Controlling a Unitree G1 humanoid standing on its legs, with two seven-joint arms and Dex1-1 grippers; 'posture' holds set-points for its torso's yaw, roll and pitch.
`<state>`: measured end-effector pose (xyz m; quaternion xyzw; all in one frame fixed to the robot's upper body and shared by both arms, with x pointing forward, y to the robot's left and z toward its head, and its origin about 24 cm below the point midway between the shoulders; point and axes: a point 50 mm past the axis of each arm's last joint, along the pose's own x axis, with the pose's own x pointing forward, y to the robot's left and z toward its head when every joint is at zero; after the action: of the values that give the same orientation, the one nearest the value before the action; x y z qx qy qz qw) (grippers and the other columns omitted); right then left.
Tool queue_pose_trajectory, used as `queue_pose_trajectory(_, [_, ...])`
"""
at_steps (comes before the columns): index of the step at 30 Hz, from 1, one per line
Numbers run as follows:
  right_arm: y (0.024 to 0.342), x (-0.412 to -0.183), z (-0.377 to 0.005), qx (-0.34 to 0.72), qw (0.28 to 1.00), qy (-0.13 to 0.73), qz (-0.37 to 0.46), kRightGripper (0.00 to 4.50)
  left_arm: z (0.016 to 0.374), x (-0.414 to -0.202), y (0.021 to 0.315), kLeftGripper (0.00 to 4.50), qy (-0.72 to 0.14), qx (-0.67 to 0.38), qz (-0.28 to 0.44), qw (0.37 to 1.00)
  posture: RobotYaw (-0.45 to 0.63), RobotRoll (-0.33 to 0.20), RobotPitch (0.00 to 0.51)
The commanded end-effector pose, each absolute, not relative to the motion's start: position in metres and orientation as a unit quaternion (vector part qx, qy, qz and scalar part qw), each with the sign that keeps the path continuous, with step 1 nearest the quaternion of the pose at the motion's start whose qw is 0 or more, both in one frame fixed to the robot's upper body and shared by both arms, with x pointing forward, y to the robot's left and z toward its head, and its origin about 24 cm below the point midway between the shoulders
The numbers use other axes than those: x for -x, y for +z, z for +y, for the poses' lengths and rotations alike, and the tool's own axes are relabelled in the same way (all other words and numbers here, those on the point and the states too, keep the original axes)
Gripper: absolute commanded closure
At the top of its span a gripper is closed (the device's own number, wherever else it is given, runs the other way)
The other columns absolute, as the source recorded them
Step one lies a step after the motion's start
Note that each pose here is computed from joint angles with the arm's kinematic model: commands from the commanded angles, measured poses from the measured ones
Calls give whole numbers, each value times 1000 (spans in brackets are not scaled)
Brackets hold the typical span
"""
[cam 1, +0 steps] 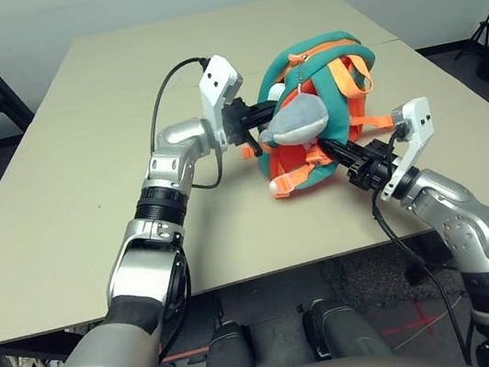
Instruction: Put the pencil case into the backpack and zip it.
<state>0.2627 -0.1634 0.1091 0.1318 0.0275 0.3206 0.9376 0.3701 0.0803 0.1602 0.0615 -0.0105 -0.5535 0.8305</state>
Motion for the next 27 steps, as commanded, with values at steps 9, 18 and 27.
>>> queue_pose_trajectory(9, [105, -261, -151, -135, 927, 348, 41, 4359, 95, -368, 175, 4500, -546, -26, -15, 837, -192, 0, 5])
queue_pose_trajectory(18, [106, -261, -151, -134, 926, 350, 40, 4359, 122, -356, 175, 4500, -516, 13, -18, 856, -186, 0, 1])
queue_pose_trajectory(27, [106, -262, -150, -131, 924, 358, 43, 4359, 149, -333, 182, 4500, -506, -16, -4, 863, -168, 0, 9])
